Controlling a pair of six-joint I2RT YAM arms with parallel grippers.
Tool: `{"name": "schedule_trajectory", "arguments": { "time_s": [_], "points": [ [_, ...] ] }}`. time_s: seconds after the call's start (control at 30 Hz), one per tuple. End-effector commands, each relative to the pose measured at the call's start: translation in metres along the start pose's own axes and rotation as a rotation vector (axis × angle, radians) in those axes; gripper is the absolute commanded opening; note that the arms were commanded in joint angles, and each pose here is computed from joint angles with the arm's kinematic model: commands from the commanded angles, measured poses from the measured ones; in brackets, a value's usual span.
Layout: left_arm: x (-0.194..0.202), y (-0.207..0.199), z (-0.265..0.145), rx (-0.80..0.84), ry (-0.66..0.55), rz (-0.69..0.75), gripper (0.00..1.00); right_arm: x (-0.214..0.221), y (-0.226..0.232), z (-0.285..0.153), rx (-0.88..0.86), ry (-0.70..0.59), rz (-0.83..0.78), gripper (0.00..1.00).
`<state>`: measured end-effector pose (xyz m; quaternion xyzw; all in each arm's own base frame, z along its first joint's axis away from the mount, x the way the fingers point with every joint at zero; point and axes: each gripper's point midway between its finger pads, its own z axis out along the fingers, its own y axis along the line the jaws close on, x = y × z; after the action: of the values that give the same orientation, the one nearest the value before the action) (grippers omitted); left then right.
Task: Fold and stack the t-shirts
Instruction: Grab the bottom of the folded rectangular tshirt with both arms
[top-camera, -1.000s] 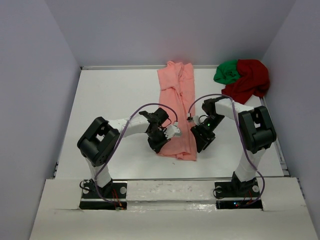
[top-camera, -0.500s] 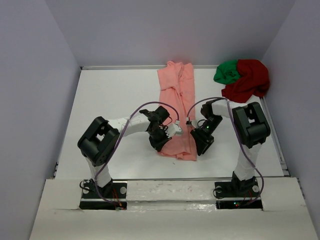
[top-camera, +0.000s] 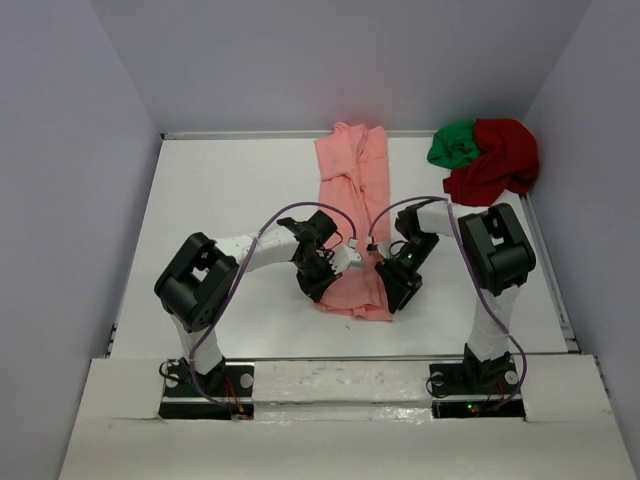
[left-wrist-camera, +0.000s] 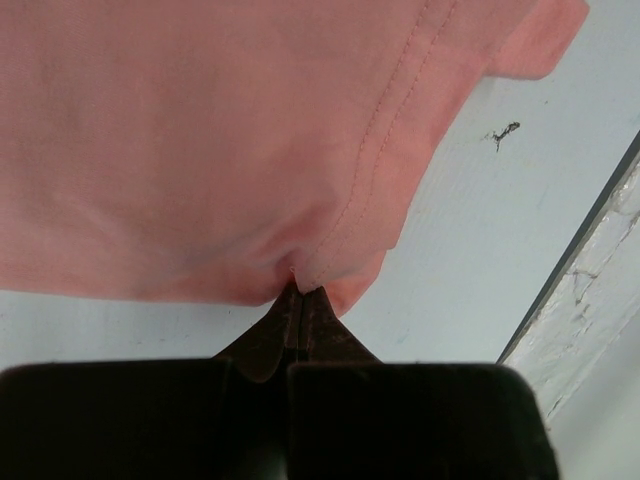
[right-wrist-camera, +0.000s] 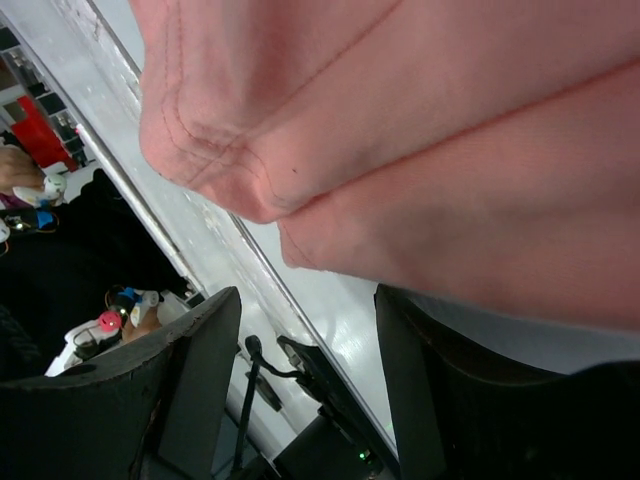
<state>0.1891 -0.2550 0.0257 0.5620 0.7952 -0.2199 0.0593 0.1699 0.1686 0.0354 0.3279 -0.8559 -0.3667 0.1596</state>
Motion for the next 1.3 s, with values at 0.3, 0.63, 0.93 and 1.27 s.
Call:
{"name": "schedule_trajectory", "arguments": {
  "time_s": [0.3,0.63,0.93,1.27],
  "points": [
    [-0.01,0.0,-0.016,-0.004,-0.041,0.014,0.0,-0.011,-0.006,0.02,0.059,0.002,-0.038,0.54],
    [-0.01,0.0,-0.019,-0.009,-0.049,0.013,0.0,-0.016,-0.011,0.023,0.095,-0.01,-0.024,0.2],
    [-0.011,0.0,-0.022,-0.011,-0.059,0.015,0.0,-0.018,-0.008,0.021,0.093,-0.018,-0.021,0.0],
    [-0.022,0.008,-0.04,-0.05,-0.106,0.026,0.0,-0.022,0.013,-0.012,0.165,-0.058,-0.091,0.0]
  ]
}}
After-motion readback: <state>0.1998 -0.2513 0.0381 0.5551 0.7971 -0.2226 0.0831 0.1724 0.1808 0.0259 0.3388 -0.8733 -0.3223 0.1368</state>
